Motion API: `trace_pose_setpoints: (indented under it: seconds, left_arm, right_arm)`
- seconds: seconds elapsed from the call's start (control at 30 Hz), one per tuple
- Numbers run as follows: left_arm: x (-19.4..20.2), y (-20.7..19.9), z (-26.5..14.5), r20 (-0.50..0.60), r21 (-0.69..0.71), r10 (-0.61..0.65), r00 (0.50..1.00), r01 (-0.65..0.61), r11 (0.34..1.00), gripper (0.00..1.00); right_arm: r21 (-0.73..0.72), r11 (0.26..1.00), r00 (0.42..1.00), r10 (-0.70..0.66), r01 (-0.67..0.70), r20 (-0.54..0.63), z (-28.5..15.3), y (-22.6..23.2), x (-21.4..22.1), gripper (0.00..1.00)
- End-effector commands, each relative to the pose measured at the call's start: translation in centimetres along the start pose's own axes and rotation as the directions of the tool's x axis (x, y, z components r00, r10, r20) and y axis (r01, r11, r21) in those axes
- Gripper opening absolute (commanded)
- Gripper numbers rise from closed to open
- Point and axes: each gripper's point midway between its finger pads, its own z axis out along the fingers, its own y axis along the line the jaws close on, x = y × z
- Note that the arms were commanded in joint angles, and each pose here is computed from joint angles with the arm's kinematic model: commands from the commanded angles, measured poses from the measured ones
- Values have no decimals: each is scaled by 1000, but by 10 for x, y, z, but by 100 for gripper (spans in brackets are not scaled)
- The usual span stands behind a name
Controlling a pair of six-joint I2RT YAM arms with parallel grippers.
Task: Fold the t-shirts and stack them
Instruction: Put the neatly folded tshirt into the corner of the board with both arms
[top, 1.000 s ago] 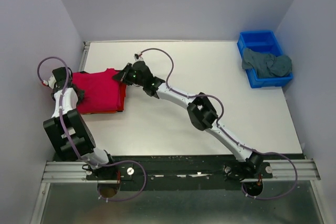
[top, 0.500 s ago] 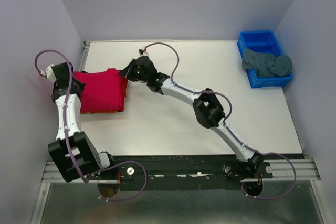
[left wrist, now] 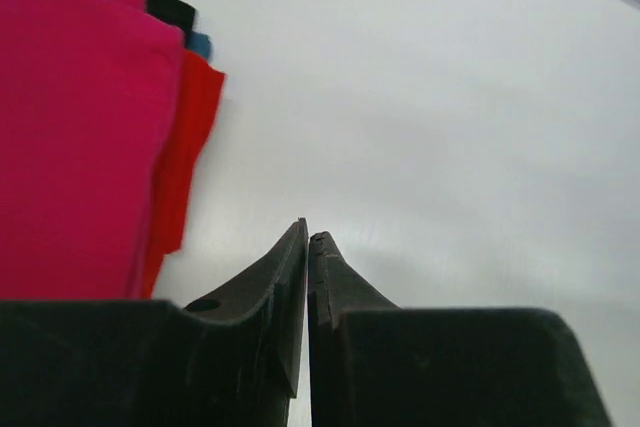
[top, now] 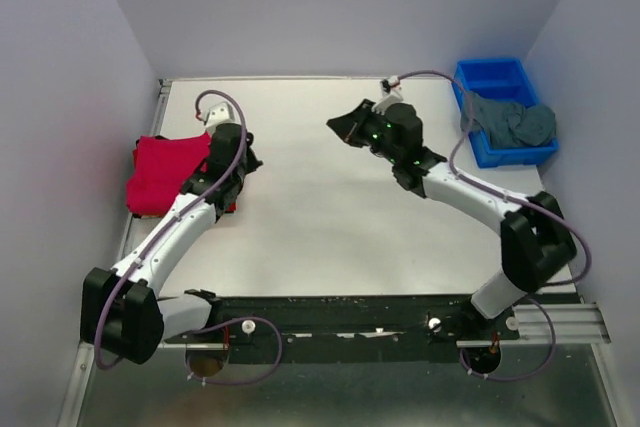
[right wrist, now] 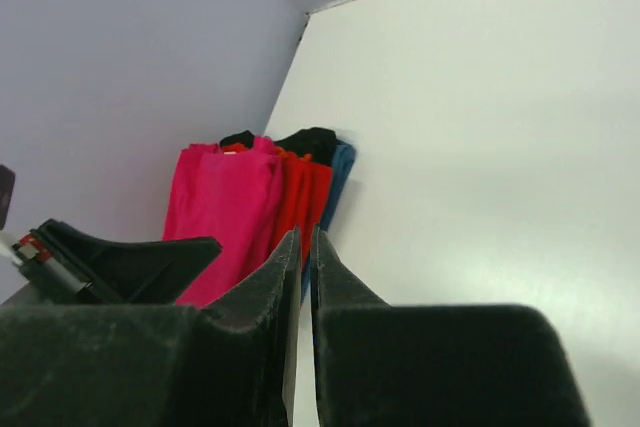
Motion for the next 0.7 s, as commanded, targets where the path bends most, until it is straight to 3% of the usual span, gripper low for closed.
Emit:
trace_pose_setpoints:
  seconds: [0.0,0.17,0.23,0.27,0.3,0.37,0.4,0.47,0.67]
  left_arm:
    - [32,-40,2,79,109,89,993,-97,989,22]
    - [85,-78,-5,98,235,224,970,-241,941,24]
    - [98,-86,-10,117,293,257,959,-280,914,28]
    - [106,-93,-15,122,340,278,953,-303,890,32]
    - [113,-97,-17,127,375,287,950,-314,872,39]
    - [125,-101,-20,119,430,299,947,-321,844,65]
    - [129,-104,-21,113,453,307,945,-324,830,79]
    - [137,-108,-24,85,487,324,942,-323,812,97]
    - [150,-102,-39,100,544,294,950,-300,784,99]
  right_arm:
    - [48,996,997,-74,74,6,-57,-36,6,16]
    - [144,988,998,-61,61,-4,-129,-105,14,16]
    - [197,972,992,-130,125,8,-155,-121,17,23]
    - [223,963,988,-156,151,9,-167,-125,19,33]
    - [249,952,983,-184,176,9,-177,-131,22,50]
    - [284,934,973,-231,215,23,-195,-138,24,84]
    - [315,920,967,-254,233,29,-204,-143,24,92]
    - [365,894,952,-300,261,53,-221,-151,22,94]
    - [394,882,921,-349,260,175,-247,-164,25,97]
